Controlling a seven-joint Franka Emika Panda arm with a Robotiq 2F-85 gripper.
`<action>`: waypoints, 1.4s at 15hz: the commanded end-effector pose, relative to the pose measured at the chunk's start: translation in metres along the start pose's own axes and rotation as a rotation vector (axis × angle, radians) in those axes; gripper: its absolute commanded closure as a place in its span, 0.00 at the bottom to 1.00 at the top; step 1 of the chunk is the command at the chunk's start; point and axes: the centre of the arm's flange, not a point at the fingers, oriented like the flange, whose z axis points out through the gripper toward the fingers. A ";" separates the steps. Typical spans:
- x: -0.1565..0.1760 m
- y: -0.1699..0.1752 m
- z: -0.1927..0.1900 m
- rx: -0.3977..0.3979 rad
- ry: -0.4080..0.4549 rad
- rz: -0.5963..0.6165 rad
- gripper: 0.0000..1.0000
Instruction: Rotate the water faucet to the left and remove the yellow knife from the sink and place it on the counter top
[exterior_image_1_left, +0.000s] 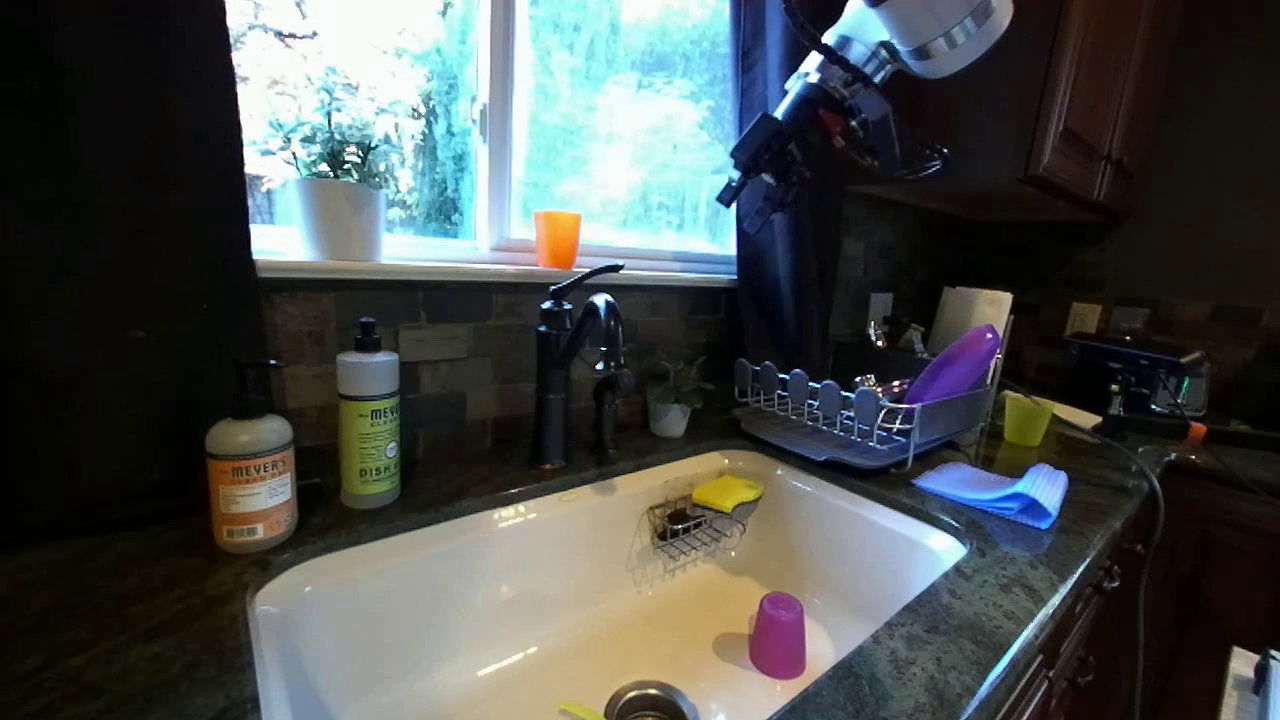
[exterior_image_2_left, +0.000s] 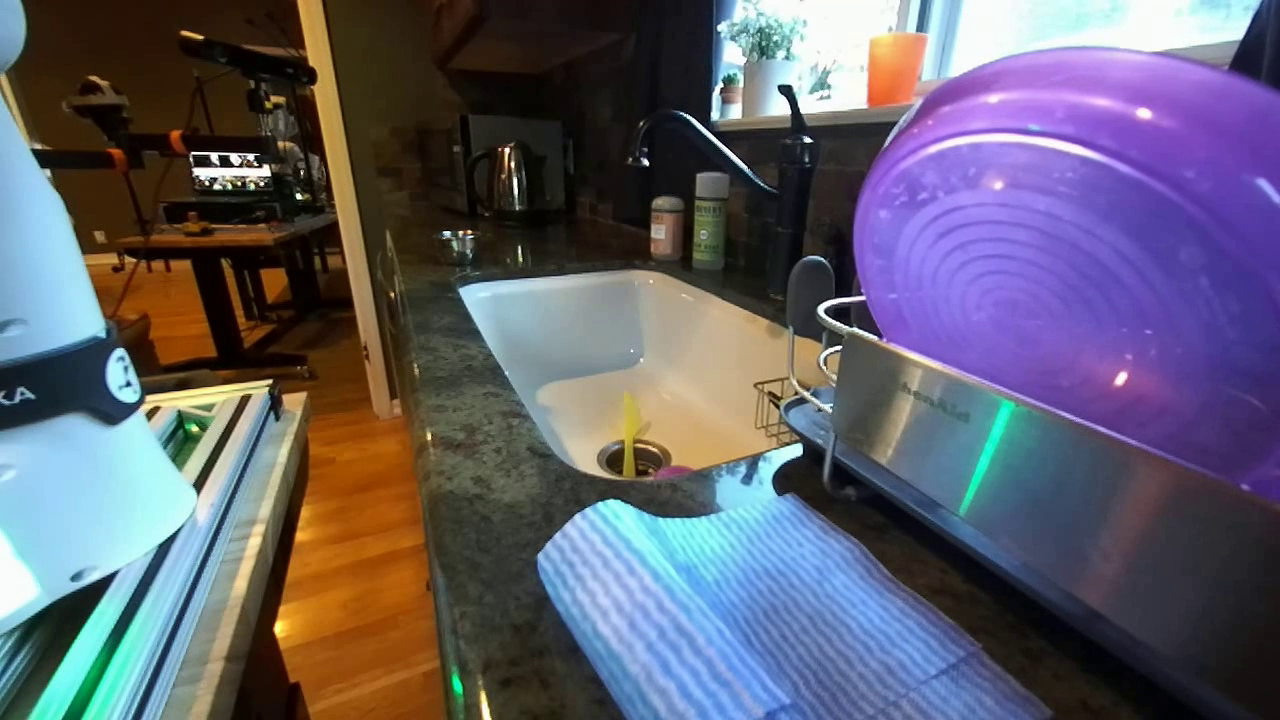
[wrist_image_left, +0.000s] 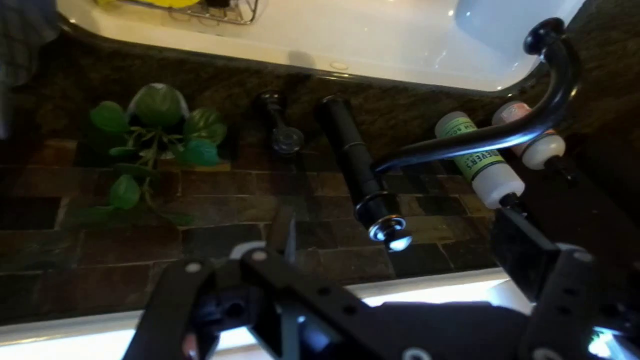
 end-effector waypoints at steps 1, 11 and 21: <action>0.030 -0.066 0.055 0.053 -0.066 0.022 0.00; 0.029 -0.117 0.089 0.122 -0.198 0.012 0.00; 0.017 -0.135 0.088 -0.105 -0.294 0.050 0.00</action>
